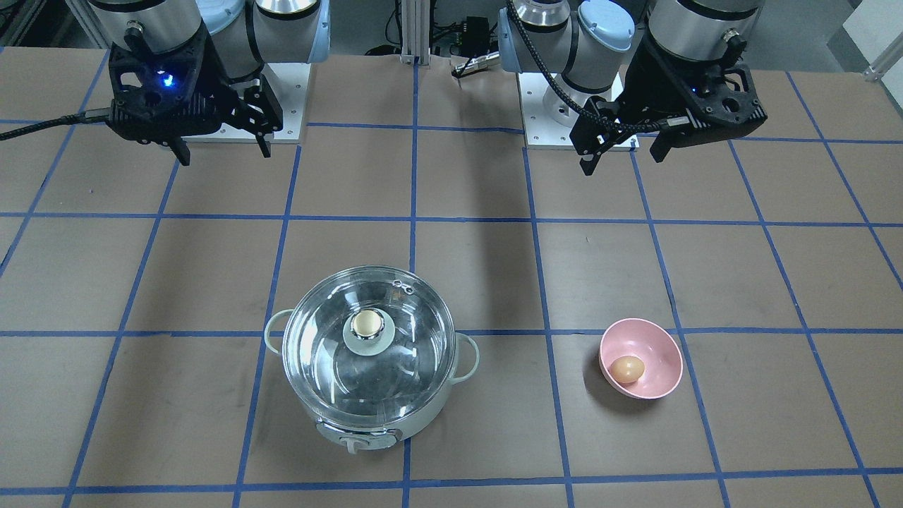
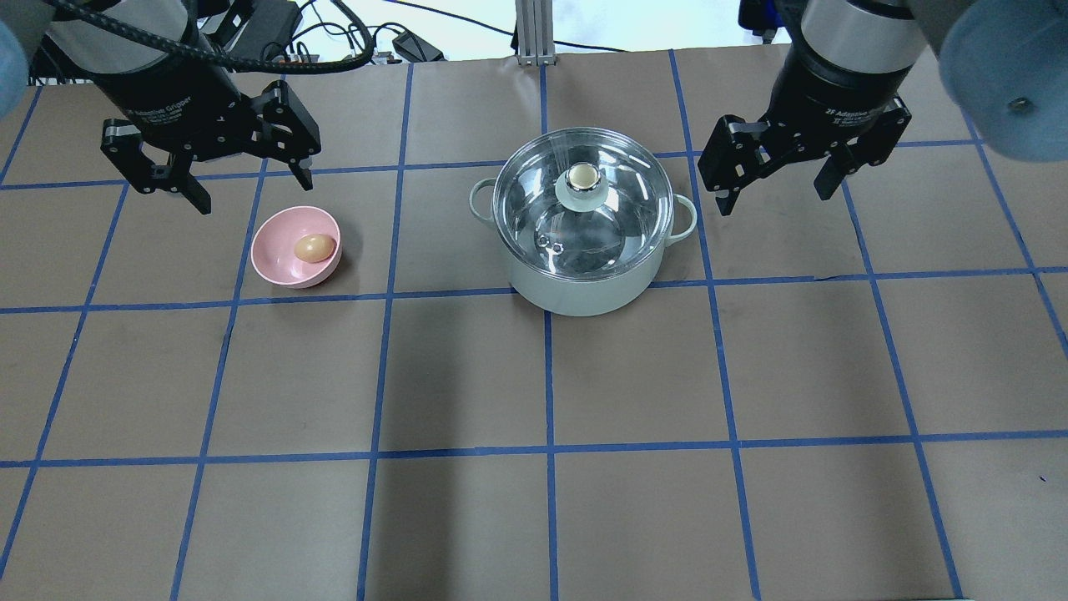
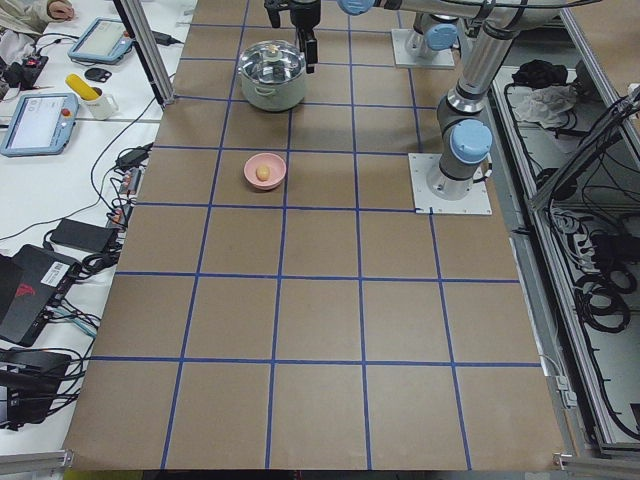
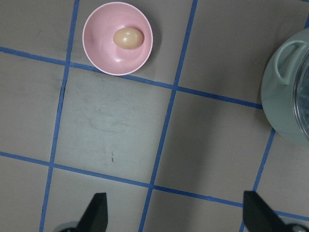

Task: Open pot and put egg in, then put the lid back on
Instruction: 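Move the right gripper over the lid knob while the left approaches the bowl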

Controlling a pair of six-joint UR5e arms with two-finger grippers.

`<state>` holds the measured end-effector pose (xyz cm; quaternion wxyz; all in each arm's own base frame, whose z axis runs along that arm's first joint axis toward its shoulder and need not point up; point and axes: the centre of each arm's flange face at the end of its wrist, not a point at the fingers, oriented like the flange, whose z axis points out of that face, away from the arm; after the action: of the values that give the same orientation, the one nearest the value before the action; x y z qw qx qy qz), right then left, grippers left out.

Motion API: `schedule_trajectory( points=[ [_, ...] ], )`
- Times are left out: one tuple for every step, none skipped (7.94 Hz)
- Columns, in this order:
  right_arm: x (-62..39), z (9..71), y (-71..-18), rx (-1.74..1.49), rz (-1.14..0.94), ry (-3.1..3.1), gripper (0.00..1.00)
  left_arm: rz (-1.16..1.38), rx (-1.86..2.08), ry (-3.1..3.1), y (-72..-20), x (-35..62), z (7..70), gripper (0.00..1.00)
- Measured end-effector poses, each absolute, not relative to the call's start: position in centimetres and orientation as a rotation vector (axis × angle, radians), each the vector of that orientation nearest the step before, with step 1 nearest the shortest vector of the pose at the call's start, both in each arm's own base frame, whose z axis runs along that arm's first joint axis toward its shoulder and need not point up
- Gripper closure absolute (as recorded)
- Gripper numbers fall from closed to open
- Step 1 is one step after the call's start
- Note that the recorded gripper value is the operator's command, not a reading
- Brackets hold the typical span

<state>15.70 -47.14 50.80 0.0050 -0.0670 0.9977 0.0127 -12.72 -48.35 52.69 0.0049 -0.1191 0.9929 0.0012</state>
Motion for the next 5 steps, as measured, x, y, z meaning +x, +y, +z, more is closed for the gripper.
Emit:
schedule_trajectory(
  points=[
    [15.7, 50.8, -47.1, -0.210, 0.040, 3.124, 0.00, -0.006, -0.368, 3.110, -48.4, -12.7, 52.8, 0.00],
    [15.7, 50.8, -47.1, -0.210, 0.039, 3.124, 0.00, -0.023, -0.374, 3.109, -48.6, -12.3, 52.9, 0.00],
    [15.7, 50.8, -47.2, -0.210, 0.039, 3.124, 0.00, -0.058, -0.394, 3.106, -49.2, -11.7, 52.9, 0.00],
    [15.7, 50.8, -47.2, -0.210, 0.038, 3.124, 0.00, -0.073, -0.445, 3.099, -50.1, -10.3, 52.6, 0.00],
    [15.7, 50.8, -47.2, -0.210, 0.037, 3.125, 0.00, -0.079, -0.511, 3.088, -51.3, -8.4, 51.9, 0.00]
  ],
)
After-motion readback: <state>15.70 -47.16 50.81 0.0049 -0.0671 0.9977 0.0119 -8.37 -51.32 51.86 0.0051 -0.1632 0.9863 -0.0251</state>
